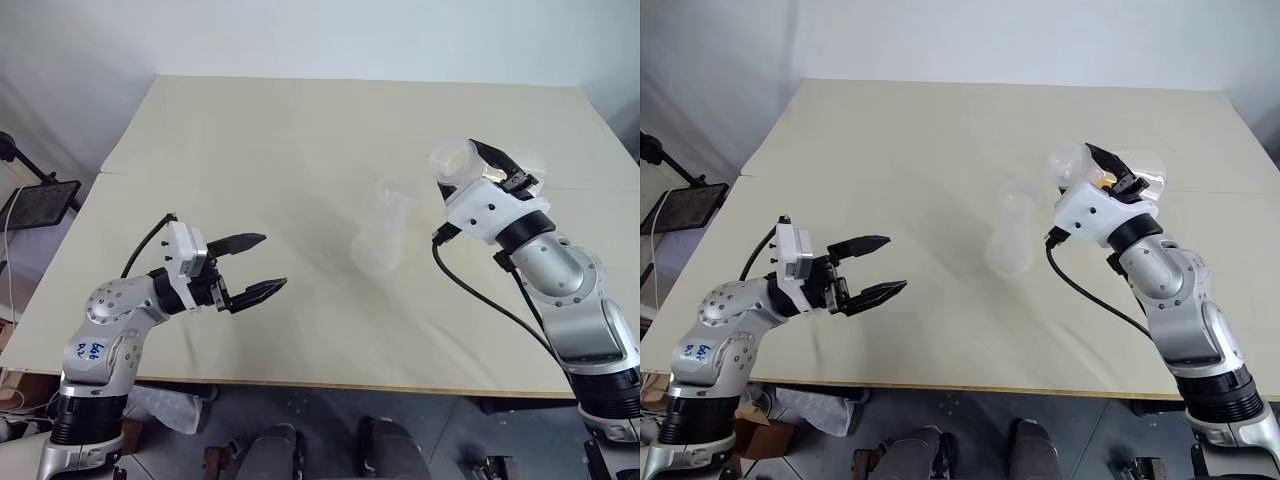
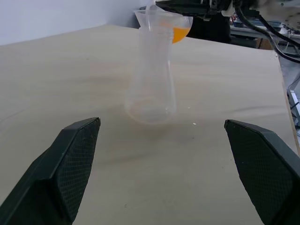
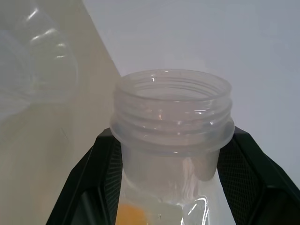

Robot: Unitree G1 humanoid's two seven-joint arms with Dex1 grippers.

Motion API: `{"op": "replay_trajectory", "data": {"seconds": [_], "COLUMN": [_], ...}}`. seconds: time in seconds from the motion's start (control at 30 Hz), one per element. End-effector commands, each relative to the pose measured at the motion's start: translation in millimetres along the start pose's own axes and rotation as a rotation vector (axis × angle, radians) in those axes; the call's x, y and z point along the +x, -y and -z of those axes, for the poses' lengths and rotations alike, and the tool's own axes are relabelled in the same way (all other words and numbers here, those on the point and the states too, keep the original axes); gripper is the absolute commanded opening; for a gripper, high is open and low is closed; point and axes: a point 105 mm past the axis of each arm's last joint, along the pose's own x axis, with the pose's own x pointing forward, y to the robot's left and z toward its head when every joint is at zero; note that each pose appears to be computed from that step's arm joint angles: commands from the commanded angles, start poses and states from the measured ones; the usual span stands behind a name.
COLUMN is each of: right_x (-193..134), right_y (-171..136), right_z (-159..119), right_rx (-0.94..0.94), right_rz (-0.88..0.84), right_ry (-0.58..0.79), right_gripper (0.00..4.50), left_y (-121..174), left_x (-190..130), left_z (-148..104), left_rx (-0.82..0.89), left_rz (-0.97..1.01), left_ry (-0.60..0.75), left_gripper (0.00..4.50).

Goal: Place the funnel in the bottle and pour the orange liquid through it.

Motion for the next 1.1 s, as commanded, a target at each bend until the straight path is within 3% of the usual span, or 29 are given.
{"op": "replay_trajectory", "data": {"seconds": [0.03,0.47,1.1], "right_x": [2.6,5.5,7.9], "right_y": [13.5,4.0,8.7], "right_z": [-16.9,-34.8,-33.1], "right_rx": [-0.112,-0.28,-0.376], "right_rz": [0.037,0.012,0.029], "right_ry": [0.073,0.164,0.173], "right_gripper": [2.42,2.42,2.42], "left_y": [1.5,3.9,-0.4], "left_x": [1.4,-0.2,0.4], "left_z": [-5.6,-7.2,-15.0], "left_rx": [0.022,0.022,0.049], "left_rz": [0.007,0.001,-0.03], "left_ry": [0.025,0.047,0.101], "left_gripper": [4.5,4.5,4.5]}}
